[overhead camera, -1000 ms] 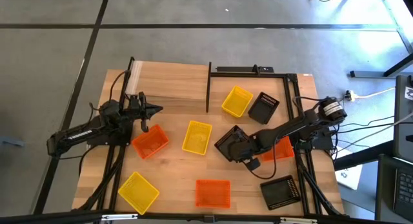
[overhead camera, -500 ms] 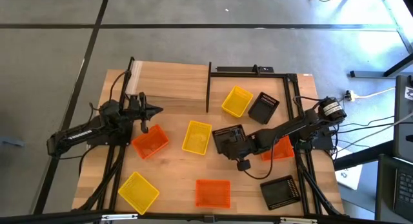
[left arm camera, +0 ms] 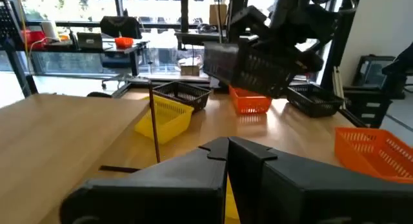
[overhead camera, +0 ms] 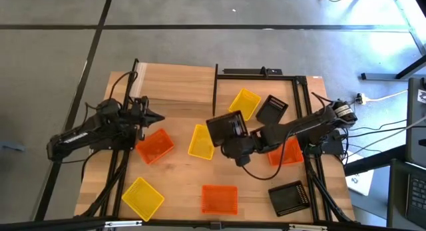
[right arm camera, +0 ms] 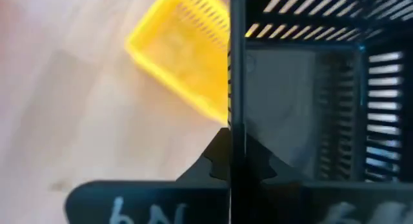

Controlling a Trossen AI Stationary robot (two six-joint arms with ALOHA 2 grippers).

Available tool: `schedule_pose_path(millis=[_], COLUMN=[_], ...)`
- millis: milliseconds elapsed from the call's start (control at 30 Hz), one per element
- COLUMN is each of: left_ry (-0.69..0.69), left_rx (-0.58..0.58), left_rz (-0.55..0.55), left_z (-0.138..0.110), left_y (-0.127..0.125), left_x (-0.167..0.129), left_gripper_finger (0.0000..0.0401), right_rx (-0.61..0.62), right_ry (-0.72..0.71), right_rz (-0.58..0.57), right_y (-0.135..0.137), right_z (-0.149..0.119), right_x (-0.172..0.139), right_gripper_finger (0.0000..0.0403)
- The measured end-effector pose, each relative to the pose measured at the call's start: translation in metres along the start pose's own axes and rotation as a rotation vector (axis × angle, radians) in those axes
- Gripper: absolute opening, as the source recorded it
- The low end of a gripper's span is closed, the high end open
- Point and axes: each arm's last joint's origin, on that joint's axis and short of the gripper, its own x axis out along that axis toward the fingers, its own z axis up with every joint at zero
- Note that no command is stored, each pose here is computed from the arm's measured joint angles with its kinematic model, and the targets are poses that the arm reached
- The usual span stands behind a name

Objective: Stack baskets on shelf by color
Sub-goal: Put the middle black basket on the shelf

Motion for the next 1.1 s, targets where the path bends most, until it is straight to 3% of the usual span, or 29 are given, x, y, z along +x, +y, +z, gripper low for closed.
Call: schedule_pose_path(millis=[200,467,800,1100], left_ry=[0.04,0.089,0.095,0.095], left_rx=[-0.014,-0.04,-0.044,-0.037], left_rz=[0.002,0.004,-0.003,0.0], left_z=[0.013,0.016,0.017,0.017], left_y=[0.0,0.002,0.002,0.002], left_x=[0.001,0.007,0.009,0.009], left_gripper_finger=[0.0,0.0,0.0,0.0], right_rx=[-0.163,-0.571,-0.73,-0.85], right_ry=[0.002,0.039,-0.04,-0.134], right_rz=[-0.094,-0.172,-0.184,-0.158], right_y=[-0.017,-0.048,-0.12,-0.167], right_z=[0.007,0.011,0.001,-0.024], right_x=[-0.005,-0.006,0.004,0.032], right_gripper_finger=[0.0,0.0,0.0,0.0])
